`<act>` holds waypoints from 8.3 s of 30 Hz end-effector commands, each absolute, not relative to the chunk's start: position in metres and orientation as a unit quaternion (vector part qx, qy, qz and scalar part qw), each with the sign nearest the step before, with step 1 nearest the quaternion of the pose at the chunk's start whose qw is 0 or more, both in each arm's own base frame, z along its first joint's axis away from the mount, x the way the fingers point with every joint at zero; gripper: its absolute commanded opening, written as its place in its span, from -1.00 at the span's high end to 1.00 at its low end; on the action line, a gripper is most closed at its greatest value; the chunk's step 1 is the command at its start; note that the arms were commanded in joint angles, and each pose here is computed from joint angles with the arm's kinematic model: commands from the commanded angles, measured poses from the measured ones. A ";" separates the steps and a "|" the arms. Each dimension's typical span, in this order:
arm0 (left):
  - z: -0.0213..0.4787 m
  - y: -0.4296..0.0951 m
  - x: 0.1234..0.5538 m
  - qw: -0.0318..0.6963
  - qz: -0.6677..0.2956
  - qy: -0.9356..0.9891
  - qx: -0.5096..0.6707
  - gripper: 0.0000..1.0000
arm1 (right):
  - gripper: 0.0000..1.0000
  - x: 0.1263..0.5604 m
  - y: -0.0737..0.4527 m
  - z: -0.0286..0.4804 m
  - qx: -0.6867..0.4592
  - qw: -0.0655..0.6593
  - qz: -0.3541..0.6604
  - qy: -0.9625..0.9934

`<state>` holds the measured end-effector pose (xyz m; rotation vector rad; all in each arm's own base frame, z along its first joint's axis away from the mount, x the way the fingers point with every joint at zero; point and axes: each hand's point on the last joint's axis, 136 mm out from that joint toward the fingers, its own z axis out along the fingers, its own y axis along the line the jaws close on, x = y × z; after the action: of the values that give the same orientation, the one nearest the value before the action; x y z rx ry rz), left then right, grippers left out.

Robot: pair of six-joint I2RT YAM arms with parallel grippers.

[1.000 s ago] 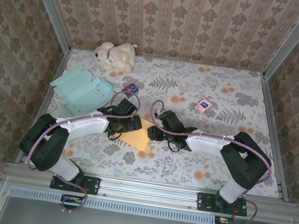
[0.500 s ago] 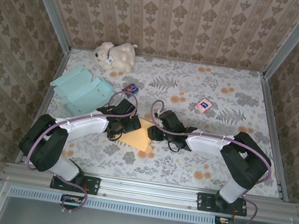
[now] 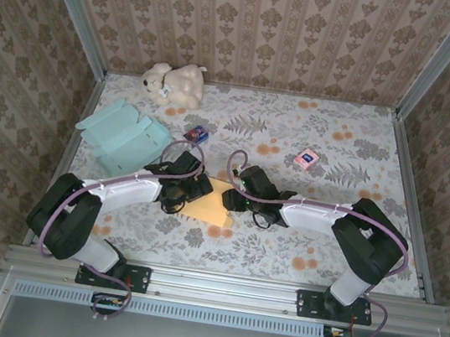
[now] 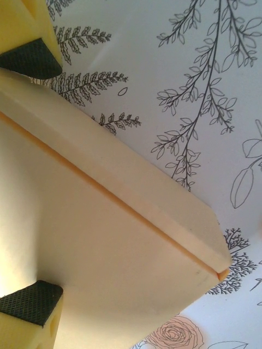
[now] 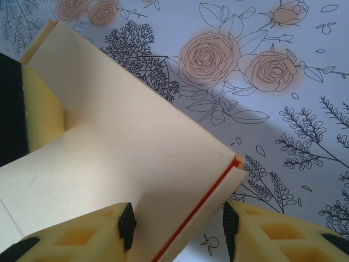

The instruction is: Fold the paper box

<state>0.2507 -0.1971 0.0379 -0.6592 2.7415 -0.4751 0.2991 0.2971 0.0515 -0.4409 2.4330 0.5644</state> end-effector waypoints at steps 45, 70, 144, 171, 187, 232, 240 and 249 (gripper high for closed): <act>-0.002 -0.174 0.224 0.109 -0.096 0.956 -0.257 -0.93 | 0.06 0.221 0.299 0.060 -0.089 0.279 0.259 0.920; -0.003 -0.173 0.221 0.112 -0.090 0.956 -0.255 -0.93 | 0.31 0.212 0.319 0.050 -0.103 0.260 0.290 0.915; 0.044 -0.232 0.209 0.132 -0.184 0.963 -0.145 -0.99 | 0.24 0.315 0.254 0.026 -0.026 0.291 0.270 0.917; 0.081 -0.248 0.345 0.286 -0.263 0.921 0.036 -1.00 | 1.00 0.330 0.267 0.020 0.094 0.168 0.359 0.913; 0.052 -0.338 0.280 0.213 -0.365 0.900 0.103 -0.98 | 1.00 0.342 0.266 -0.002 0.109 0.161 0.360 0.912; 0.049 -0.214 0.230 0.230 -0.247 0.940 -0.045 -1.00 | 1.00 0.223 0.269 0.036 0.007 0.143 0.321 0.936; 0.043 -0.215 0.222 0.230 -0.236 0.943 -0.046 -1.00 | 1.00 0.215 0.298 0.026 0.003 0.131 0.344 0.930; 0.047 -0.235 0.221 0.225 -0.250 0.941 -0.033 -1.00 | 1.00 0.219 0.299 0.015 0.011 0.132 0.336 0.933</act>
<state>0.2204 -0.2233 0.0396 -0.0868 2.6110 -0.6550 0.2141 0.2961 0.0186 -0.0003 2.7222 0.9815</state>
